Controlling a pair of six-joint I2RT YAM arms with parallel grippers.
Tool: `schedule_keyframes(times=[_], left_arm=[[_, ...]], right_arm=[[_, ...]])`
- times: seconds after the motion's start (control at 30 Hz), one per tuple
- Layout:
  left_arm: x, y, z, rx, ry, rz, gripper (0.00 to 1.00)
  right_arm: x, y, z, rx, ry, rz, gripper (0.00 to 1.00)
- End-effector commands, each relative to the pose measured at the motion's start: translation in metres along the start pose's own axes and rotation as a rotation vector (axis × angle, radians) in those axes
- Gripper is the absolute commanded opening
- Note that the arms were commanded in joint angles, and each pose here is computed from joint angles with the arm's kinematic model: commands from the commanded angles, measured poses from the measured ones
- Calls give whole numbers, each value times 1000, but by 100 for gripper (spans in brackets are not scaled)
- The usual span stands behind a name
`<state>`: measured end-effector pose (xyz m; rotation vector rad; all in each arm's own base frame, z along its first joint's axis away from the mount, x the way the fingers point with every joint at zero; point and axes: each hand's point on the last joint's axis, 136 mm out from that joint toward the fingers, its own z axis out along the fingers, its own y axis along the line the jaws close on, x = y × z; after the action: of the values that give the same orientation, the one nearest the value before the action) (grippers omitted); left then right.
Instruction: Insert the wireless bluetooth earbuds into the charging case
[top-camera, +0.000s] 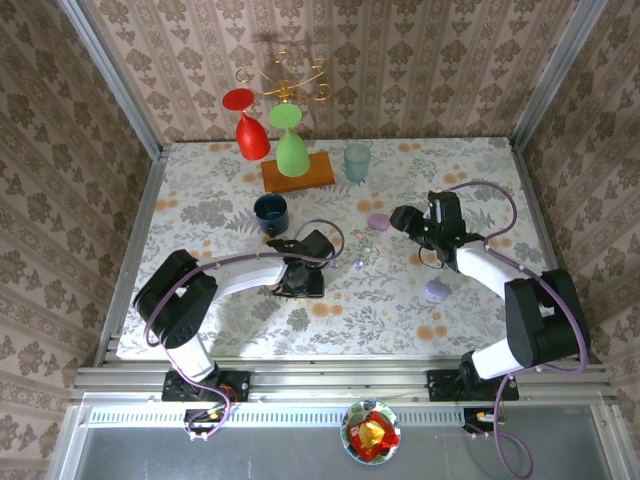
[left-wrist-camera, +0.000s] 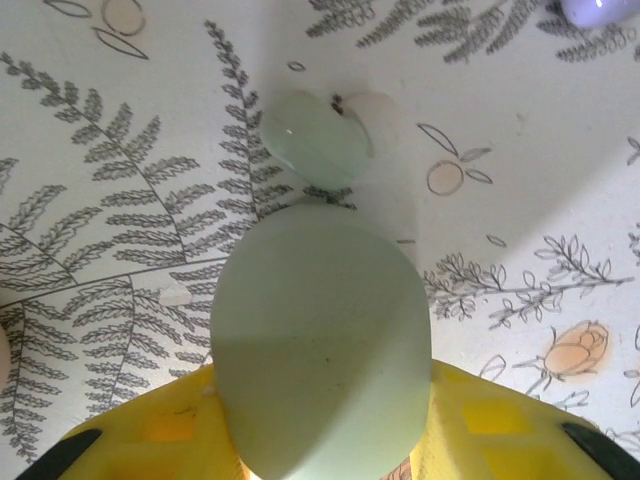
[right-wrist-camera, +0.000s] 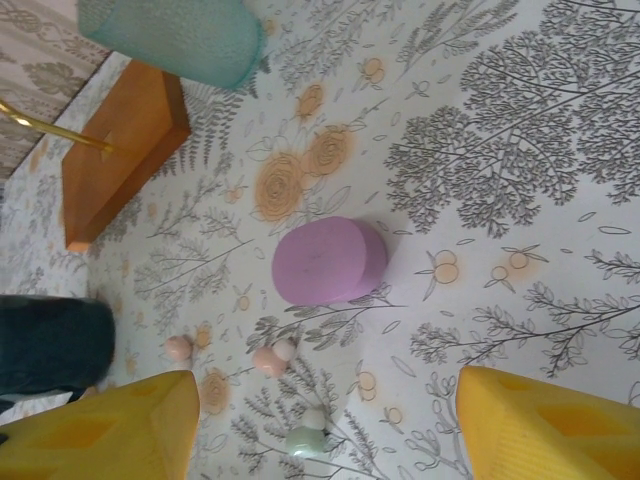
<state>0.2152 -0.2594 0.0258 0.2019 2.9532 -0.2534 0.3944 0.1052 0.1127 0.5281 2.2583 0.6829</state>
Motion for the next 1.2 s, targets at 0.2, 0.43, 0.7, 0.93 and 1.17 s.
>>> schedule_keyframes(times=[0.2, 0.43, 0.7, 0.93, 1.17], left_arm=[[-16, -20, -35, 8, -134, 353, 32], [-26, -47, -51, 117, -236, 677, 27], [-30, -78, -75, 281, -385, 841, 28], [-15, -103, -96, 453, -425, 947, 27], [-16, -108, -98, 475, -439, 961, 27]], right_arm=[[23, 19, -25, -97, 99, -73, 70], [48, 42, -48, -212, 244, -103, 69], [83, 58, -68, -360, 415, -105, 68], [105, 78, -78, -542, 517, -59, 67], [121, 99, -85, -652, 583, -46, 64]])
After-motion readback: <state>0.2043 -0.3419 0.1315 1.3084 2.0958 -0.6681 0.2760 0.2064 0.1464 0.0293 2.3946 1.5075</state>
